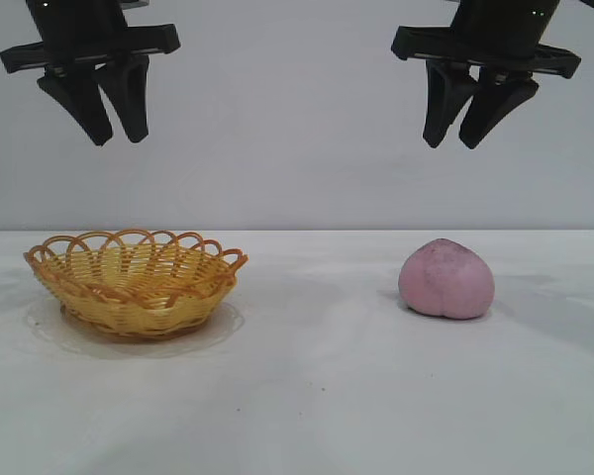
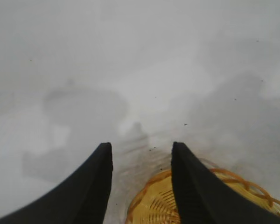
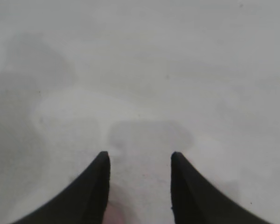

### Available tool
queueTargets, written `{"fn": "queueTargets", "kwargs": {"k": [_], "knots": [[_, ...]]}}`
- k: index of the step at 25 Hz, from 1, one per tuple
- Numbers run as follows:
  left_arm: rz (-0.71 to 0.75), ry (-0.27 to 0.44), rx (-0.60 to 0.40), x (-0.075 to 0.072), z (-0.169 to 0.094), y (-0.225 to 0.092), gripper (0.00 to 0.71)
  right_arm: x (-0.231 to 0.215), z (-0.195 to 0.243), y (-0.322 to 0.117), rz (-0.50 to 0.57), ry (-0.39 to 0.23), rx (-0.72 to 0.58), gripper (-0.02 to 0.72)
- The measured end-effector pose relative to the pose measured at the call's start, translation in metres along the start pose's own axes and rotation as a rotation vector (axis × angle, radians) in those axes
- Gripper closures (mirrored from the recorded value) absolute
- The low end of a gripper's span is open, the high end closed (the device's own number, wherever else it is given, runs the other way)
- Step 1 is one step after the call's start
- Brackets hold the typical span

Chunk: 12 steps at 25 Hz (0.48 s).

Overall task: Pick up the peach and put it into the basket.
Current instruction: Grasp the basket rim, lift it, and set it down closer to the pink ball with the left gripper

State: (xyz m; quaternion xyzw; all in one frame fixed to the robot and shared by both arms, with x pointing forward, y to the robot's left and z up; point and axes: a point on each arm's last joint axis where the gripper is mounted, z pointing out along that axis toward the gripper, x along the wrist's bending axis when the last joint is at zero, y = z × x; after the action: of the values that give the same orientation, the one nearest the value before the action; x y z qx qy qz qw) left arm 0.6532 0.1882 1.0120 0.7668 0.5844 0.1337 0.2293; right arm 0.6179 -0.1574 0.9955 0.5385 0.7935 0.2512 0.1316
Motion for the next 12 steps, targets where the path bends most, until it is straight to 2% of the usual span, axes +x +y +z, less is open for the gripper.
{"fn": "queueTargets", "kwargs": {"k": [10, 12], "knots": [[0.006, 0.004, 0.013, 0.0004, 0.0, -0.0012, 0.401, 0.0, 0.0, 0.0, 0.0, 0.0, 0.0, 0.446], [0.058, 0.014, 0.045, 0.0014, -0.0001, -0.004, 0.401, 0.0, 0.0, 0.0, 0.0, 0.0, 0.0, 0.446]]}}
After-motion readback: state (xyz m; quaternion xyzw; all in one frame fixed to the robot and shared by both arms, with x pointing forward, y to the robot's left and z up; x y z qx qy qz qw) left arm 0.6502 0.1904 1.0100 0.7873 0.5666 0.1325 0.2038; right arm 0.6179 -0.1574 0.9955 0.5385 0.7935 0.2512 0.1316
